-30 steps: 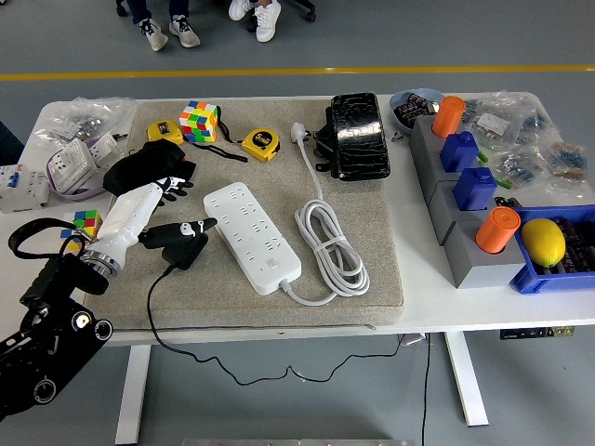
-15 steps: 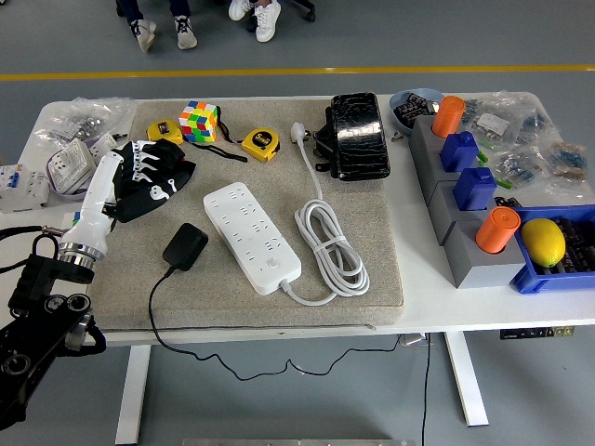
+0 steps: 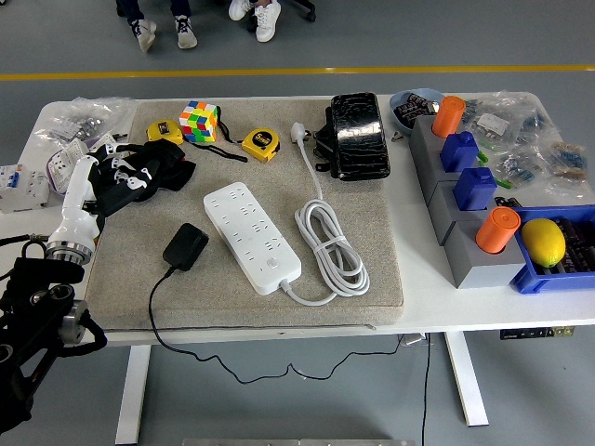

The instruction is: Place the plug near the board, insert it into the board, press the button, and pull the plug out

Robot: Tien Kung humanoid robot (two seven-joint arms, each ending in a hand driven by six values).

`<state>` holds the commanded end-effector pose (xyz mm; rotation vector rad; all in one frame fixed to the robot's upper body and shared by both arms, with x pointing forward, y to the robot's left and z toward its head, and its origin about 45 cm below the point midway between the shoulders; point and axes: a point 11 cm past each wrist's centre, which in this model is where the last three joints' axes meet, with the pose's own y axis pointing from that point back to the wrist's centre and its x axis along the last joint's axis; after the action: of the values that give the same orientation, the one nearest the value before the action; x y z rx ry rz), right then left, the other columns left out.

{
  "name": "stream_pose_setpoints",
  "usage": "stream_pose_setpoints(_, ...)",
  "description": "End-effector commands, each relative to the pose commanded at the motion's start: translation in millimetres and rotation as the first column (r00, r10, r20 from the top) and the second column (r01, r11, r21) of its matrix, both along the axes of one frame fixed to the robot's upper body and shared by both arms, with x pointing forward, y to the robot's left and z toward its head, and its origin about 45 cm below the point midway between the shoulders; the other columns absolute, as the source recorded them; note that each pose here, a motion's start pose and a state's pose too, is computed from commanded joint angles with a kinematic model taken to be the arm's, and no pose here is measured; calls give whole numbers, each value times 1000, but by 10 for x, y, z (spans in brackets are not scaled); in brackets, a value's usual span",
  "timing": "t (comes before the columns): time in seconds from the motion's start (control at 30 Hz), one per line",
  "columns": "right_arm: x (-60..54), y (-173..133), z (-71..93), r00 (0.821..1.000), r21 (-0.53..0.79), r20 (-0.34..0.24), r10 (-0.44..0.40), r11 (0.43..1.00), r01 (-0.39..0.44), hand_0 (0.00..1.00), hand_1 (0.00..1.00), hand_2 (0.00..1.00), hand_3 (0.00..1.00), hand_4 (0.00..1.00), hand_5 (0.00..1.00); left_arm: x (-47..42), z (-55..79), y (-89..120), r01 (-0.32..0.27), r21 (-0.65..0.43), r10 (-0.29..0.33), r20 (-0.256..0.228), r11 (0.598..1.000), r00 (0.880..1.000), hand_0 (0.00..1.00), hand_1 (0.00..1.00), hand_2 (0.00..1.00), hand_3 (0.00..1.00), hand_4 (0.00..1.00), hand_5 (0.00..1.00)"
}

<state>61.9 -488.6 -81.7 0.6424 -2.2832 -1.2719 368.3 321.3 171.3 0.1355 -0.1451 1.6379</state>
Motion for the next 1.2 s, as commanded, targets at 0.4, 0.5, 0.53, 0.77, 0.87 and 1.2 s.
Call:
stream_pose_setpoints(0.4,-3,0,-1,1000,0,-5,8,1000,-8,473,580,530,508,848,346,-8,2,26,1,3,-1,-5,1000,1000,211,200,370,569,784,206)
stream_pose_setpoints(0.5,7,0,1,1000,-1,-4,10,1000,-10,472,580,531,509,848,349,-4,8,26,2,5,-2,-6,1000,1000,211,203,372,569,783,207)
stream_pose_setpoints(0.53,5,1,0,1000,0,-4,10,1000,-10,472,580,531,509,848,349,-3,5,24,4,6,-4,-8,1000,1000,211,203,372,569,783,207)
stream_pose_setpoints(0.77,-17,6,-6,1000,1,-9,6,1000,-6,471,580,531,508,847,349,-14,-17,18,7,2,-7,-17,1000,1000,211,206,376,570,783,208)
stream_pose_setpoints(0.87,-31,15,-13,1000,3,-12,4,1000,-4,471,580,531,508,847,349,-22,-33,17,6,1,-6,-23,1000,1000,211,206,376,570,783,208)
stream_pose_setpoints(1.2,-45,21,-17,1000,4,-11,-3,1000,3,472,581,530,508,845,352,-26,-39,21,1,-4,-2,-27,1000,1000,211,209,379,571,782,209)
